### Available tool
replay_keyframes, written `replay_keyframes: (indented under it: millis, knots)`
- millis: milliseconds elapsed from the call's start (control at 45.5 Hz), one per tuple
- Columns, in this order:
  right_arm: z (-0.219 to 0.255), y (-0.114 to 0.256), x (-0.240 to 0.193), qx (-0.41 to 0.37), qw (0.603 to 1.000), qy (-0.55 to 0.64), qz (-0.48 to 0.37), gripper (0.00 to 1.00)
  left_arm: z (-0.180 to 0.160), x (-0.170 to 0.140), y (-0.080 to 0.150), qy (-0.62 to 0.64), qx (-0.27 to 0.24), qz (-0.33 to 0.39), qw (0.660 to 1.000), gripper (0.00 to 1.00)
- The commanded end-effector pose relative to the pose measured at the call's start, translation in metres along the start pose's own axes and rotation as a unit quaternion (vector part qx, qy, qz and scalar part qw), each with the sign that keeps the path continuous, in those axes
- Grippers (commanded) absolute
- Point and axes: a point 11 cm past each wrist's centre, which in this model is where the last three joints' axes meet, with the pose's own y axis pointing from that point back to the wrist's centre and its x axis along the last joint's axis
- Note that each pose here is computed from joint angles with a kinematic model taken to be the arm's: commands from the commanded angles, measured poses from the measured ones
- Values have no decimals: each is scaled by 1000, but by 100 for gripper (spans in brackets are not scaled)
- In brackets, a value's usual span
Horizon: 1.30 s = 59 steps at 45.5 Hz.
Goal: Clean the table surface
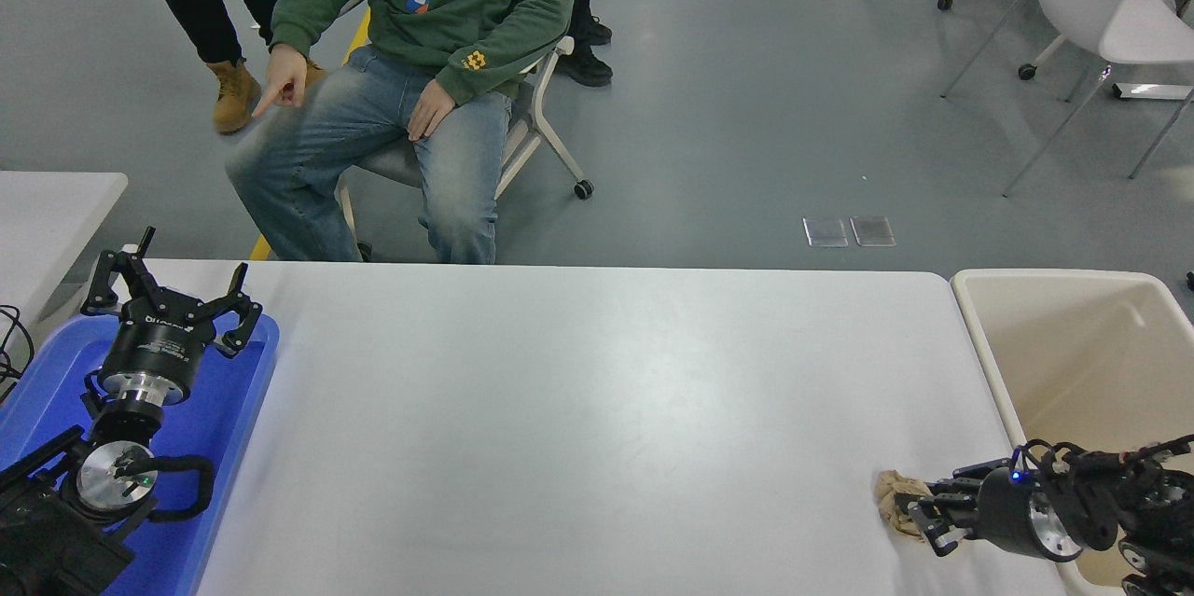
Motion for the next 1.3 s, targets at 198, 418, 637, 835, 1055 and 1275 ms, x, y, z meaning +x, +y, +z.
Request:
replay_keyframes:
  millis: [198, 418, 637, 835, 1055, 1275]
  knots:
    - [8, 21, 10, 2, 997, -77, 27, 0, 0, -1, -1, 0, 0, -1, 1000, 100]
    - [21, 45, 47, -2, 990, -118, 74, 0, 0, -1, -1, 0, 0, -1, 1000, 100]
    - [36, 78, 100, -1, 980, -154, 127, 0, 0, 0, 0, 0, 0, 0, 1000, 100]
    - [53, 112, 144, -8, 971, -169, 166, 0, 0, 0, 0, 0, 0, 0, 1000, 100]
    - [63, 148, 191, -3, 962, -182, 204, 0, 0, 0, 0, 0, 0, 0, 1000, 100]
    - [63, 160, 208, 1, 960, -179, 216, 0, 0, 0, 0, 0, 0, 0, 1000, 100]
